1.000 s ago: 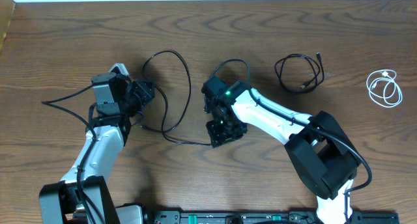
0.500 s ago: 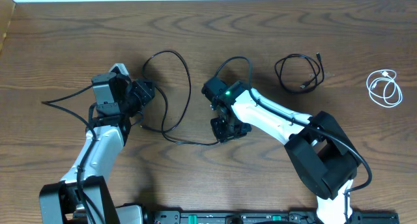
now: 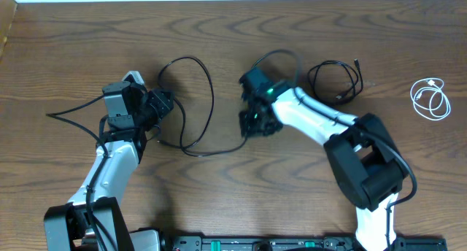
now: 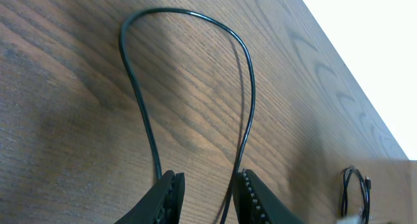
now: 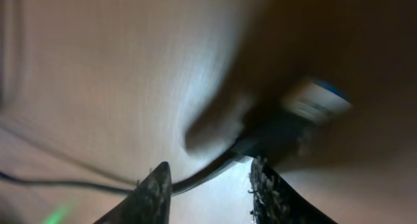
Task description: Untangle cables
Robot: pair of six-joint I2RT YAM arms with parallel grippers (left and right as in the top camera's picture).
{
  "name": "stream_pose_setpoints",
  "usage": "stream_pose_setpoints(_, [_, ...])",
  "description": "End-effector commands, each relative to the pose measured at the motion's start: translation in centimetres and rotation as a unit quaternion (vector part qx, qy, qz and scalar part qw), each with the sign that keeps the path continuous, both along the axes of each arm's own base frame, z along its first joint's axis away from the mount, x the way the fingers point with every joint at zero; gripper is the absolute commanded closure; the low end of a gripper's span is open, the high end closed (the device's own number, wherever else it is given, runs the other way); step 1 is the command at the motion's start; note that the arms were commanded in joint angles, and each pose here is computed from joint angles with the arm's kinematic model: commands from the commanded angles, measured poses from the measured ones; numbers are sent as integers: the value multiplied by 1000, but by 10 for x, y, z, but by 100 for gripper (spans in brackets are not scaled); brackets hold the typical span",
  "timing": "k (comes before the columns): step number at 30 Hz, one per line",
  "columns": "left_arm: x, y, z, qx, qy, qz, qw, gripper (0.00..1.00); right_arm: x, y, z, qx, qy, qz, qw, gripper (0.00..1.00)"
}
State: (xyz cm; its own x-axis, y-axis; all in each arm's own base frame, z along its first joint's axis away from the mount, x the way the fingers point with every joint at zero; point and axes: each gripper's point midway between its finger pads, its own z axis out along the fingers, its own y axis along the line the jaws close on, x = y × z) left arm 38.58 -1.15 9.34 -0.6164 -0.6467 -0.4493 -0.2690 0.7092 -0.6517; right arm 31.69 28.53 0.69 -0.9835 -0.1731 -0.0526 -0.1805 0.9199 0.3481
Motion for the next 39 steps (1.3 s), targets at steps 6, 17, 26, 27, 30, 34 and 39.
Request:
stream_pose_setpoints(6, [5,0,8,4,-13,-8,1000,70,28,27,-14,47,-37,-32,998,52])
stream_pose_setpoints(17, [6,1,9,4,-15,-8,1000,70,58,70,-28,88,-132,-19,987,27])
stream_pose_setpoints(26, [6,1,10,4,-17,-8,1000,70,98,67,-17,74,-225,-55,970,35])
stream_pose_setpoints(27, [6,1,9,5,-17,-8,1000,70,98,67,-17,74,-226,-53,970,38])
stream_pose_setpoints(30, [7,1,10,5,-19,-8,1000,70,108,75,0,76,-248,-30,965,41])
stream_pose_setpoints(34, [7,1,11,5,-20,-8,1000,70,128,83,46,73,-246,-35,966,40])
stream_pose_setpoints(39, [7,1,11,5,-20,-8,1000,70,116,75,79,36,-194,-27,980,22])
